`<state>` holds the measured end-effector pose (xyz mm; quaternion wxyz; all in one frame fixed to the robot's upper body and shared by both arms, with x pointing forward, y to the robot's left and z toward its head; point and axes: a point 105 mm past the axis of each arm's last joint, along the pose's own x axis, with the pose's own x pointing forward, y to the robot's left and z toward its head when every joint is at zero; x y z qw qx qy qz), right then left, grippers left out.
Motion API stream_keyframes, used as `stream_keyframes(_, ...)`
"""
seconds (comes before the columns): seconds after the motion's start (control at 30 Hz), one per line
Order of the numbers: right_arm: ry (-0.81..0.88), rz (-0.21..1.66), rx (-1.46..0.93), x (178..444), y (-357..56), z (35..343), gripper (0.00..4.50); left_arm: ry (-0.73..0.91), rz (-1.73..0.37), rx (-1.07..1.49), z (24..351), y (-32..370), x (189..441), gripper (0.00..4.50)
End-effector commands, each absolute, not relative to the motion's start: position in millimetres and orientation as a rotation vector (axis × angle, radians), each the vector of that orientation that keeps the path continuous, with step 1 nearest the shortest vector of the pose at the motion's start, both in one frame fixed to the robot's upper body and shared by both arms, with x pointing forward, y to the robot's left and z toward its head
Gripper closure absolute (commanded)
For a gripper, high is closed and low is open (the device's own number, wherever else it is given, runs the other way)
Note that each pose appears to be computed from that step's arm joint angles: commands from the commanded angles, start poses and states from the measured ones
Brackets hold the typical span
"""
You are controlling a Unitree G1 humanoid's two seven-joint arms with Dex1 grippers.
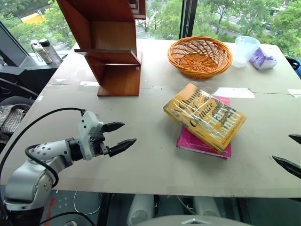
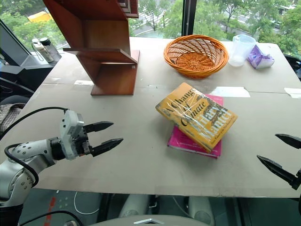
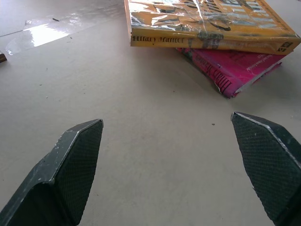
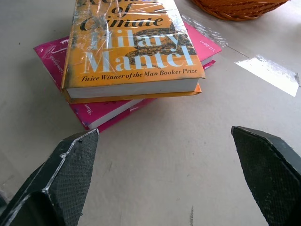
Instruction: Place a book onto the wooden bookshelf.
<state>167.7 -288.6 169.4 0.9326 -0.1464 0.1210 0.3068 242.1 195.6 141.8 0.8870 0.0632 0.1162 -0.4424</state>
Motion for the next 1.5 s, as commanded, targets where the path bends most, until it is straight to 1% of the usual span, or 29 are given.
stream_keyframes(0.03, 0.236, 0.589, -0.353, 175.7, -281.4, 172.9, 0.00, 0.179, -0.955, 0.136, 161.2, 185.9, 246.5, 0.02)
stream_keyframes(0.13, 0.295, 0.541, -0.374, 189.7, -266.9, 168.1, 0.00, 0.146, -1.025, 0.124, 174.2, 170.7, 249.0, 0.02)
stream_keyframes(0.23, 0.402, 0.461, -0.422, 201.9, -264.7, 163.8, 0.00, 0.148, -1.097, 0.127, 180.2, 162.1, 244.5, 0.02)
stream_keyframes(0.27, 0.424, 0.461, -0.409, 204.9, -261.6, 162.2, 0.00, 0.149, -1.115, 0.141, 181.1, 160.0, 243.0, 0.02)
stream_keyframes(0.3, 0.450, 0.452, -0.389, 208.7, -258.9, 159.2, 0.41, 0.155, -1.140, 0.153, 181.8, 157.8, 240.4, 0.00)
stream_keyframes(0.33, 0.481, 0.431, -0.372, 211.7, -259.2, 155.8, 0.54, 0.159, -1.156, 0.165, 182.1, 155.8, 238.4, 0.00)
stream_keyframes(0.47, 0.564, 0.332, -0.409, 232.1, -260.4, 139.9, 2.19, 0.171, -1.188, 0.216, 179.1, 151.5, 230.4, 0.00)
stream_keyframes(0.5, 0.573, 0.323, -0.416, 237.1, -258.1, 136.8, 2.54, 0.173, -1.186, 0.221, 178.3, 151.9, 229.4, 0.00)
stream_keyframes(0.53, 0.576, 0.321, -0.423, 241.0, -255.6, 135.3, 3.08, 0.173, -1.185, 0.223, 177.7, 151.8, 228.5, 0.00)
stream_keyframes(0.57, 0.573, 0.317, -0.421, 245.9, -253.1, 134.5, 3.34, 0.173, -1.179, 0.224, 177.4, 151.9, 228.1, 0.00)
stream_keyframes(0.6, 0.570, 0.313, -0.418, 250.6, -251.0, 133.9, 3.91, 0.171, -1.172, 0.222, 176.9, 151.9, 227.7, 0.00)
stream_keyframes(0.63, 0.564, 0.313, -0.425, 255.9, -248.5, 133.8, 4.30, 0.171, -1.165, 0.220, 176.2, 152.2, 227.2, 0.00)
stream_keyframes(0.67, 0.555, 0.316, -0.435, 261.0, -245.6, 134.2, 4.43, 0.171, -1.160, 0.218, 175.5, 152.6, 226.5, 0.00)
stream_keyframes(0.87, 0.482, 0.442, -0.442, 282.6, -208.6, 139.9, 4.43, 0.200, -1.102, 0.233, 165.0, 157.2, 222.4, 0.00)
stream_keyframes(0.97, 0.472, 0.481, -0.427, 285.9, -196.4, 140.0, 4.43, 0.187, -1.080, 0.210, 164.3, 156.4, 223.9, 0.00)
stream_keyframes(1.07, 0.469, 0.491, -0.443, 286.9, -193.2, 136.6, 4.43, 0.173, -1.041, 0.150, 166.3, 154.4, 229.8, 0.00)
stream_keyframes(1.13, 0.439, 0.491, -0.443, 286.3, -193.2, 140.7, 4.43, 0.175, -0.999, 0.128, 164.1, 154.7, 235.3, 0.00)
stream_keyframes(1.23, 0.351, 0.522, -0.423, 277.4, -194.7, 150.6, 4.43, 0.218, -0.940, -0.008, 159.6, 153.9, 242.8, 0.00)
stream_keyframes(1.27, 0.301, 0.539, -0.424, 271.6, -197.4, 156.0, 4.43, 0.254, -0.910, -0.057, 155.3, 153.7, 246.2, 0.00)
stream_keyframes(1.33, 0.263, 0.652, -0.345, 242.9, -201.3, 162.8, 4.43, 0.324, -0.904, -0.213, 146.8, 146.1, 248.6, 0.00)
stream_keyframes(1.37, 0.252, 0.682, -0.307, 229.0, -205.1, 165.2, 4.06, 0.371, -0.874, -0.295, 139.7, 143.1, 252.4, 0.00)
stream_keyframes(1.4, 0.232, 0.708, -0.268, 217.5, -206.9, 168.2, 3.93, 0.400, -0.877, -0.389, 136.9, 137.7, 253.4, 0.00)
stream_keyframes(1.43, 0.191, 0.746, -0.233, 206.4, -205.3, 173.4, 3.70, 0.430, -0.893, -0.467, 135.6, 132.0, 252.6, 0.00)
stream_keyframes(1.47, 0.154, 0.774, -0.211, 198.2, -203.5, 178.2, 3.28, 0.460, -0.892, -0.515, 133.7, 129.5, 253.1, 0.00)
stream_keyframes(1.5, 0.124, 0.796, -0.202, 189.7, -204.3, 182.6, 2.75, 0.500, -0.859, -0.567, 127.0, 128.1, 256.6, 0.00)
